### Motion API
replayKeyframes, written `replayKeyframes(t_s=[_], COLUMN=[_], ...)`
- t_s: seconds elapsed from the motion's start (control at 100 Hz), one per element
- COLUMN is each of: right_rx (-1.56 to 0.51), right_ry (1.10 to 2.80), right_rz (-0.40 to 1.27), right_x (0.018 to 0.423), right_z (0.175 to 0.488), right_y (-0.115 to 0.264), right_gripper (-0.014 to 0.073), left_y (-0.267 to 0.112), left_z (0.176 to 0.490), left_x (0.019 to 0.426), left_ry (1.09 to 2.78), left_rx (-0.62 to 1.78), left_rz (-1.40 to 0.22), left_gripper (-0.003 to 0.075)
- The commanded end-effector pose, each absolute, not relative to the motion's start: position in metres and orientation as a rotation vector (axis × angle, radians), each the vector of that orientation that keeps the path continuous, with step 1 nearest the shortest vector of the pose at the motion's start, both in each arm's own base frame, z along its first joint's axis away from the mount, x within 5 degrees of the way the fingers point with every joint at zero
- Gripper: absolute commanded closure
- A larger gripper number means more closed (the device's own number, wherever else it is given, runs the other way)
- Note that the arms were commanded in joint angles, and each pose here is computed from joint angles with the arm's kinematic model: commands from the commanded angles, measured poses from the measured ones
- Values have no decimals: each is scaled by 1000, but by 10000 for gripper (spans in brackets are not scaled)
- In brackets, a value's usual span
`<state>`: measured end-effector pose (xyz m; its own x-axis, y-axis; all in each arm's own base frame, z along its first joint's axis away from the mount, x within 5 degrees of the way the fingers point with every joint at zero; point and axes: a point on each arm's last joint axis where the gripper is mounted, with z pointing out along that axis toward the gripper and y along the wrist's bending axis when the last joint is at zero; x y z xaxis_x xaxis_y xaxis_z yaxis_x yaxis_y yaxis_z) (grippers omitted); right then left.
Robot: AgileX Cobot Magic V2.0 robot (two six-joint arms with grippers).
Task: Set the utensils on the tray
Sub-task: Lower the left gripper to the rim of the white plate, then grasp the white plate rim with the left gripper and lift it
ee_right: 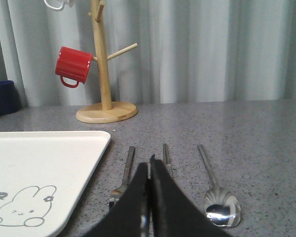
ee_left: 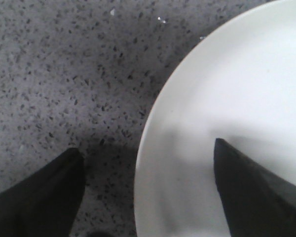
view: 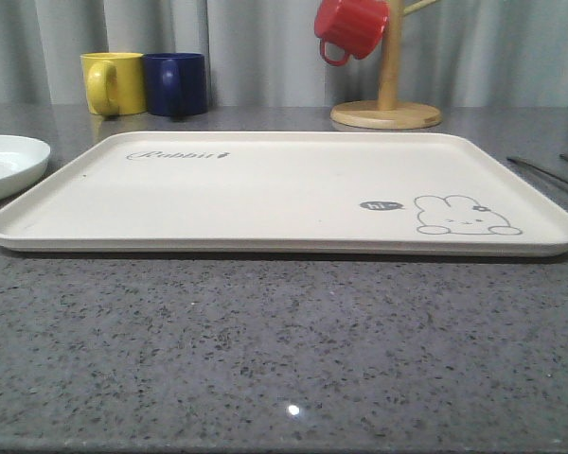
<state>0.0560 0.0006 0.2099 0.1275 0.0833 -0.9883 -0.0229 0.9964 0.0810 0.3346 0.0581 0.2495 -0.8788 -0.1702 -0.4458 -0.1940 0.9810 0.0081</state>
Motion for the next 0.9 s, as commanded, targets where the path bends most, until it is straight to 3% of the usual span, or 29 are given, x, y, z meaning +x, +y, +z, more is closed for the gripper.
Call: replayKeyframes(t_s=[0.0, 0.11, 0.18, 0.4, 0.67, 0.89], right_rx=[42, 42, 42, 42, 42, 42], right_ry=[1320, 1320, 1320, 1320, 1320, 1320], right_rz=[59, 59, 59, 59, 59, 59], right_x=[52, 52, 52, 52, 52, 52], right_z=[224, 224, 224, 224, 224, 224], right_y=[0, 0, 0, 0, 0, 0], right_gripper=[663, 663, 663, 663, 663, 663], left_y=[60, 60, 60, 61, 77, 73], left_z=[266, 264, 264, 264, 299, 347], left_x=[339, 339, 339, 337, 317, 287], left_ry=[2588, 2602, 2604, 2613, 2503, 2326], left_rx=[-255, -258, -258, -255, -322, -316], left_rz=[77, 74, 74, 85, 88, -53], left_gripper=[204, 216, 283, 741, 733, 736])
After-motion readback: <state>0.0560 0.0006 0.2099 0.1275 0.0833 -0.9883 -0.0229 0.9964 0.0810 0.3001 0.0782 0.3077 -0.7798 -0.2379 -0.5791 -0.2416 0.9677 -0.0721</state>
